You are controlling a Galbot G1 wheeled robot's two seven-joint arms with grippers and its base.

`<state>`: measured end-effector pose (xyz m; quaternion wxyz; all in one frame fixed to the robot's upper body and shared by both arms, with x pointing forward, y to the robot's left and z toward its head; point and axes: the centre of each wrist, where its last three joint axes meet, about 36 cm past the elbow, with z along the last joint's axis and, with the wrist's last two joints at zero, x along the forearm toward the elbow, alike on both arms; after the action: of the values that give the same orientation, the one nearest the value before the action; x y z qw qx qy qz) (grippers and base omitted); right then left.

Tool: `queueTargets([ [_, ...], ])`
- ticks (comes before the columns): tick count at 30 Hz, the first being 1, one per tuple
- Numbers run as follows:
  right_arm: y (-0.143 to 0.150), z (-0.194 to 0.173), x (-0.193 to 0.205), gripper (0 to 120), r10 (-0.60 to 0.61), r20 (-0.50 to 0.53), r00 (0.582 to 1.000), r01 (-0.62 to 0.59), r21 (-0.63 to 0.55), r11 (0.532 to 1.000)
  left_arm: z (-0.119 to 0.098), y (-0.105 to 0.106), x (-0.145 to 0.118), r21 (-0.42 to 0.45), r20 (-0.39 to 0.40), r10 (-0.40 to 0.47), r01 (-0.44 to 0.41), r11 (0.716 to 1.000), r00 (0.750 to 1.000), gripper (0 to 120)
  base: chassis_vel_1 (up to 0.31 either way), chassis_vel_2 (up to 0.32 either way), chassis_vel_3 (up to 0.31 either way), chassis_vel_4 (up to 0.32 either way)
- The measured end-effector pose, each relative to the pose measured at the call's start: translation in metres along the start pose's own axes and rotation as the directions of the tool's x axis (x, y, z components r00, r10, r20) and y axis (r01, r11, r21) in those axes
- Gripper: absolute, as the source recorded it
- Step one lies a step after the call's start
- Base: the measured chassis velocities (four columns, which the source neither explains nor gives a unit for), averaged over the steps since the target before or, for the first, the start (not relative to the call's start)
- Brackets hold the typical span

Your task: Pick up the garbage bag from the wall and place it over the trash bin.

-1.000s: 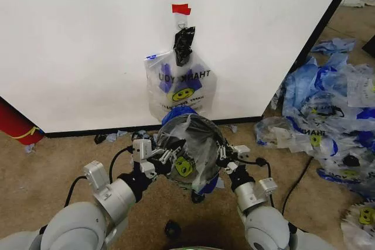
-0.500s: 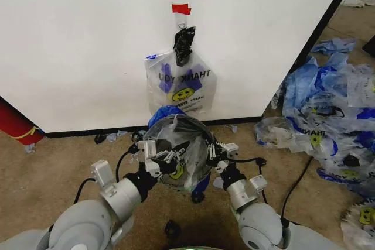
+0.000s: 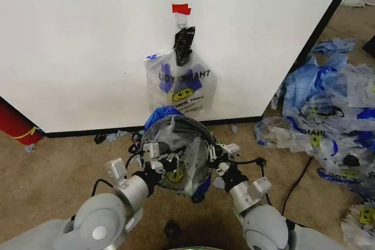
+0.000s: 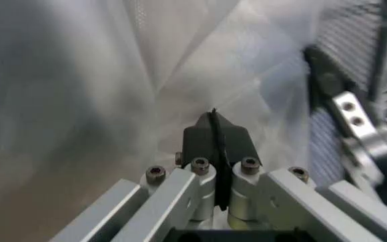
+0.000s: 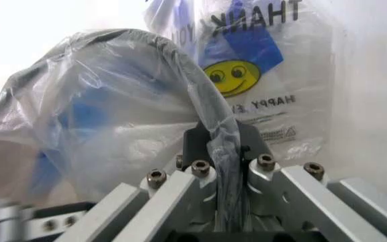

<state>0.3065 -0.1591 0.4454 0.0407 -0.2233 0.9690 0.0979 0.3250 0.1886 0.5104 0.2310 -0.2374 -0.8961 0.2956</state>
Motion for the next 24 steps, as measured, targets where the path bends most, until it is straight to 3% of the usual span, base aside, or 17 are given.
queueTargets([
  [10,-0.015,0.004,0.008,0,-0.010,0.008,1.000,0.009,0.113,0.994,-0.002,-0.012,-0.022,0.062,-0.057,-0.037,0.041,0.997,0.998,0,0.000,0.000,0.000,0.000],
  [24,-0.013,0.006,0.017,0,-0.016,0.001,1.000,0.016,0.156,0.988,0.013,-0.021,-0.058,0.088,-0.102,-0.046,0.055,0.995,0.994,0,0.000,0.000,0.000,0.000],
])
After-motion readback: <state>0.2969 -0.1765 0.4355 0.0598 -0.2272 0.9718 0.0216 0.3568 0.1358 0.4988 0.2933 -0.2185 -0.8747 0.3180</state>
